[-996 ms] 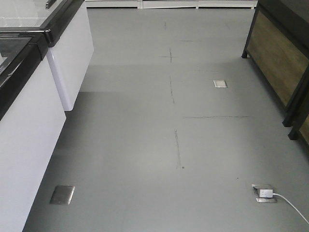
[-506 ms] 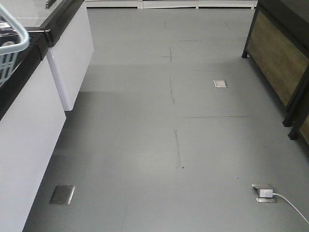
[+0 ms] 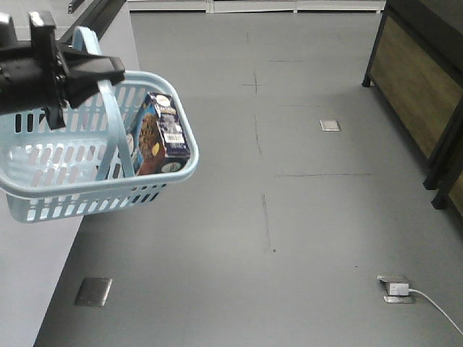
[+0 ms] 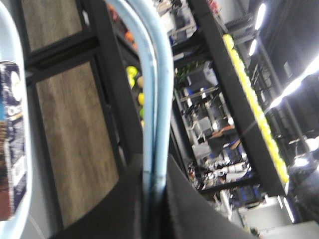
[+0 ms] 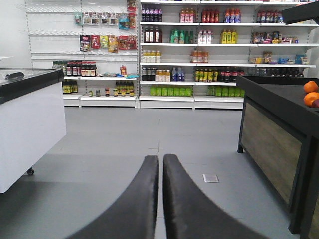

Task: Left arm holds basket, right arm returns cookies
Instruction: 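Swing the held basket with the cookie box in front of the robot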

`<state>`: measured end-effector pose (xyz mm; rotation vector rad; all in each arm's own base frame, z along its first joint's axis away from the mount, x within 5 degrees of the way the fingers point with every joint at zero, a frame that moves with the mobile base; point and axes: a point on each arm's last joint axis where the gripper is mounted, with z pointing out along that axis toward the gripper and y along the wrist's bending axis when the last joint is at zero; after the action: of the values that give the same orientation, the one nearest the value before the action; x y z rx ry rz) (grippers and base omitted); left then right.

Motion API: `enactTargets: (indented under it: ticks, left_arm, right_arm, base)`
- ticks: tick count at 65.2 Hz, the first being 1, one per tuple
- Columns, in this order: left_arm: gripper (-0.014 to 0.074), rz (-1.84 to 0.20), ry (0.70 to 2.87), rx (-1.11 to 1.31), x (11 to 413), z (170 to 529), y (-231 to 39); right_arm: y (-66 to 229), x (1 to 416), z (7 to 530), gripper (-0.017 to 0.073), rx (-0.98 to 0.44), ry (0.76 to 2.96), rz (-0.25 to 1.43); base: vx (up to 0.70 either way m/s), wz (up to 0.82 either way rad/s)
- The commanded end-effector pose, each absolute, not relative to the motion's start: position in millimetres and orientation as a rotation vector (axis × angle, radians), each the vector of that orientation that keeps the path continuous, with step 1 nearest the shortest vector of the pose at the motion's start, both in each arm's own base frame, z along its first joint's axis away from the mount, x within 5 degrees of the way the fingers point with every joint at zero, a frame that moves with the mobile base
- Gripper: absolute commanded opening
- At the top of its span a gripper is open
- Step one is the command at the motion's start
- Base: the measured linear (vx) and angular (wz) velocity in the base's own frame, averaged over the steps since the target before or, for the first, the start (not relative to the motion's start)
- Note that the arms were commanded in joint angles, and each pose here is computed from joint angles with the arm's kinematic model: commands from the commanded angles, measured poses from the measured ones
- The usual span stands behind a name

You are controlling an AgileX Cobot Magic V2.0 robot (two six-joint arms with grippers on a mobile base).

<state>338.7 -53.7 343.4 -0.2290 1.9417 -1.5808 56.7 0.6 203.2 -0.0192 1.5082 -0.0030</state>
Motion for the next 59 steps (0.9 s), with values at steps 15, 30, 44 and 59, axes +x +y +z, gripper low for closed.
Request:
enactTargets:
  ticks: [15, 30, 44, 59]
  left_arm:
    - [-0.0006, -1.731, 1.945, -0.096, 302, 324, -119]
    - [-0.0006, -1.775, 2.009, 0.002, 285, 314, -152]
    - [-0.0006, -1.814, 2.034, 0.073, 273, 314, -172]
    - [-0.0006, -1.821, 2.083, 0.096, 262, 306, -188]
  right_arm:
    - [2, 56, 205, -0.001, -0.034, 1.436, -0.003]
    - [2, 56, 205, -0.001, -0.034, 1.436, -0.003]
    - [2, 56, 205, -0.001, -0.034, 1.436, -0.003]
    - [2, 56, 205, -0.001, -0.034, 1.436, -0.003]
  base:
    - [0.0, 0.0]
    - [0.0, 0.0]
    - [0.0, 0.0]
    - [0.0, 0.0]
